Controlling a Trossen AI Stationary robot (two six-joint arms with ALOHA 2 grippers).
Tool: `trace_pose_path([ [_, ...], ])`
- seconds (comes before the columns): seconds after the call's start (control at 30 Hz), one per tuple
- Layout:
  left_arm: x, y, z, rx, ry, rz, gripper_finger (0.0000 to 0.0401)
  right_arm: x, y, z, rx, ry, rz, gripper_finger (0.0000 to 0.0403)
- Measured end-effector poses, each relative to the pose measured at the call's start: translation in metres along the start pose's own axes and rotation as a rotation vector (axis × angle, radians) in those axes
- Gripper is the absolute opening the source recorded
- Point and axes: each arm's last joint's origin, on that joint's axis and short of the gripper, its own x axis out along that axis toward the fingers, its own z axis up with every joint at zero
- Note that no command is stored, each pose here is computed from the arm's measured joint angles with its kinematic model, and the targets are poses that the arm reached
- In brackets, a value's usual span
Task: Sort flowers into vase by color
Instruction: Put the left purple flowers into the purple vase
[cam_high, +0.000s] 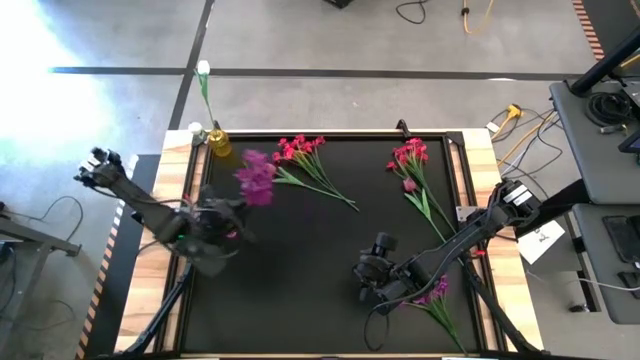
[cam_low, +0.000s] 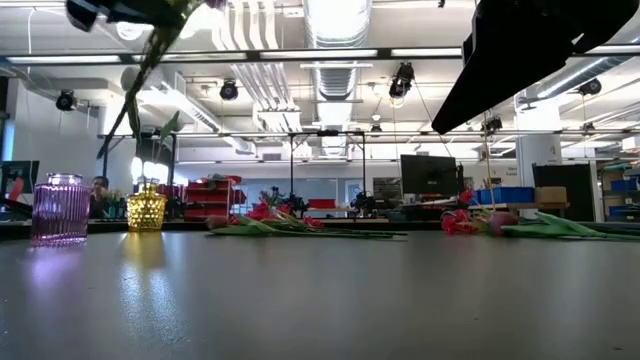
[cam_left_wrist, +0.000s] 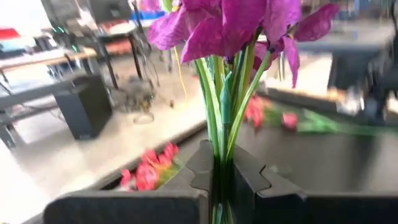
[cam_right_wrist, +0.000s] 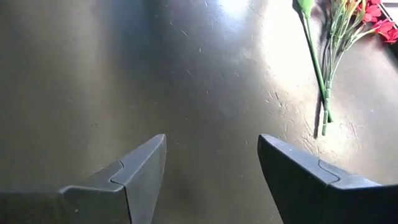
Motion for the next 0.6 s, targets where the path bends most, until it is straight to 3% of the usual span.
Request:
trace_pose_path([
  [0.13,-0.008,0.018,0.000,-0.031,-0.021,-0.030,0.0007,0.000,0.002,0.002,-0.002,-0.019,0.015,0.0247],
  [0.27,-0.016,0.024,0.005,0.104,0.045,-0.176,0.0007,0.000,0.002,0.003,-0.006,-0.026,0.021,0.0247],
  [0.37,-0.024,0.033,0.017,0.153,-0.007,-0.181,0.0007,0.000,0.002,0.003,-0.005,-0.025,0.022,0.0247],
  [0.6,-0.033,0.059,0.015,0.141,-0.019,-0.260,0.0007,0.000,0.003,-0.001,-0.004,-0.020,0.023,0.0247],
])
